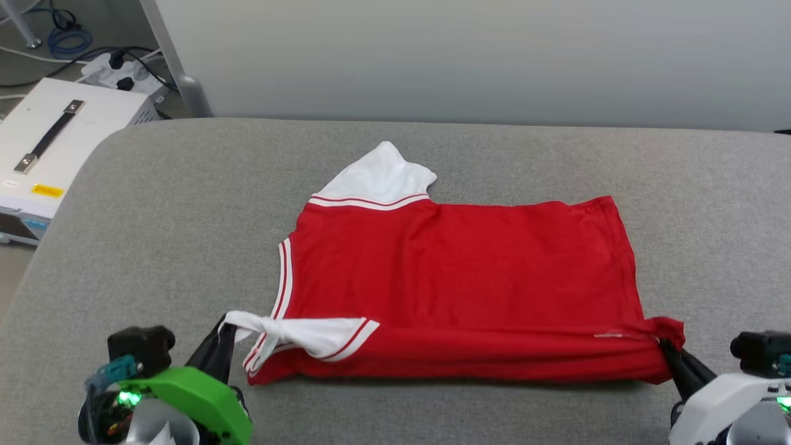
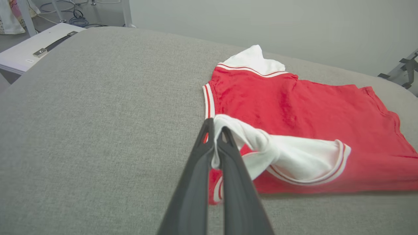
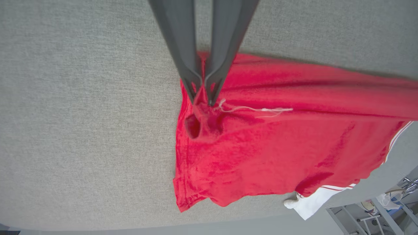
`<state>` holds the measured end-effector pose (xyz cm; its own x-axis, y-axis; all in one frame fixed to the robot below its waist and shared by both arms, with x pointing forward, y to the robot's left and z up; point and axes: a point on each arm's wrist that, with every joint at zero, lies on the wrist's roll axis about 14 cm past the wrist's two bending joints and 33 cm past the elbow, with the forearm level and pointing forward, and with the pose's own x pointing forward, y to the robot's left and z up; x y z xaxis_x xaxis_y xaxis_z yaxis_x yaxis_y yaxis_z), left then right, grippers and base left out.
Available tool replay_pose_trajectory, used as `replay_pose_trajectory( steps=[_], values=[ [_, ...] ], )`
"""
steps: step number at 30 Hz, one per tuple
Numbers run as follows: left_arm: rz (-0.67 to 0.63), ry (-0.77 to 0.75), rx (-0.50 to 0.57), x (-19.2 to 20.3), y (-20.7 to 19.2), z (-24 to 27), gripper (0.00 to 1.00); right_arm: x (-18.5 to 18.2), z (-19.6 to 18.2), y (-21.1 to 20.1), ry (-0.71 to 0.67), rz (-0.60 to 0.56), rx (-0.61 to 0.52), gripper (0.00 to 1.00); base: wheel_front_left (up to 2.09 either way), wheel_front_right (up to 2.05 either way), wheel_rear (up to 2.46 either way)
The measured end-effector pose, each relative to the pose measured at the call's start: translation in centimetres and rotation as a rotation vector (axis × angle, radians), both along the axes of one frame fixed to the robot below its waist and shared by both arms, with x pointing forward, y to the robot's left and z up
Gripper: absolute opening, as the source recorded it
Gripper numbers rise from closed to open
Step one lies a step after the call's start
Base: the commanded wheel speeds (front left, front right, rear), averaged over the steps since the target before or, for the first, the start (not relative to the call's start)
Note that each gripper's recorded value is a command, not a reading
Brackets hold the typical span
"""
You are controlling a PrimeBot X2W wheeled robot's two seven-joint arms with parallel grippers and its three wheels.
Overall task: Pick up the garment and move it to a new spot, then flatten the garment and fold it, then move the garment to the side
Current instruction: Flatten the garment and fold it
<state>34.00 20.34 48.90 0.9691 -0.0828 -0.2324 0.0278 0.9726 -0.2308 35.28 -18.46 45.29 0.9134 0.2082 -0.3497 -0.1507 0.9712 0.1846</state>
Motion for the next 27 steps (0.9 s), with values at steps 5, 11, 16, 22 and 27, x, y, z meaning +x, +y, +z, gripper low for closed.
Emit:
replay_pose_trajectory(
  steps=[5,11,16,22,27],
  values=[
    [-0.059,0.011,0.008,3.3,-1.2,-0.8,0.00,2.7,0.2,0.2,-0.003,0.018,-0.020,0.00,0.00,0.00,0.00],
    [-0.108,0.091,0.009,5.7,-2.2,-4.2,0.00,4.4,-2.6,0.5,0.077,0.041,-0.040,0.00,0.00,0.00,0.00],
    [-0.123,0.158,0.006,6.6,-2.5,-7.2,0.00,3.6,-6.5,0.6,0.197,0.048,-0.046,0.00,0.00,0.00,0.00],
    [-0.146,0.244,-0.004,6.2,-3.1,-10.2,0.00,3.5,-7.9,0.5,0.227,0.045,-0.047,0.35,0.00,0.00,0.00],
    [-0.140,0.261,-0.004,6.1,-2.9,-10.6,0.69,4.0,-6.8,0.7,0.143,0.035,-0.033,1.00,0.00,0.00,0.00]
  ],
)
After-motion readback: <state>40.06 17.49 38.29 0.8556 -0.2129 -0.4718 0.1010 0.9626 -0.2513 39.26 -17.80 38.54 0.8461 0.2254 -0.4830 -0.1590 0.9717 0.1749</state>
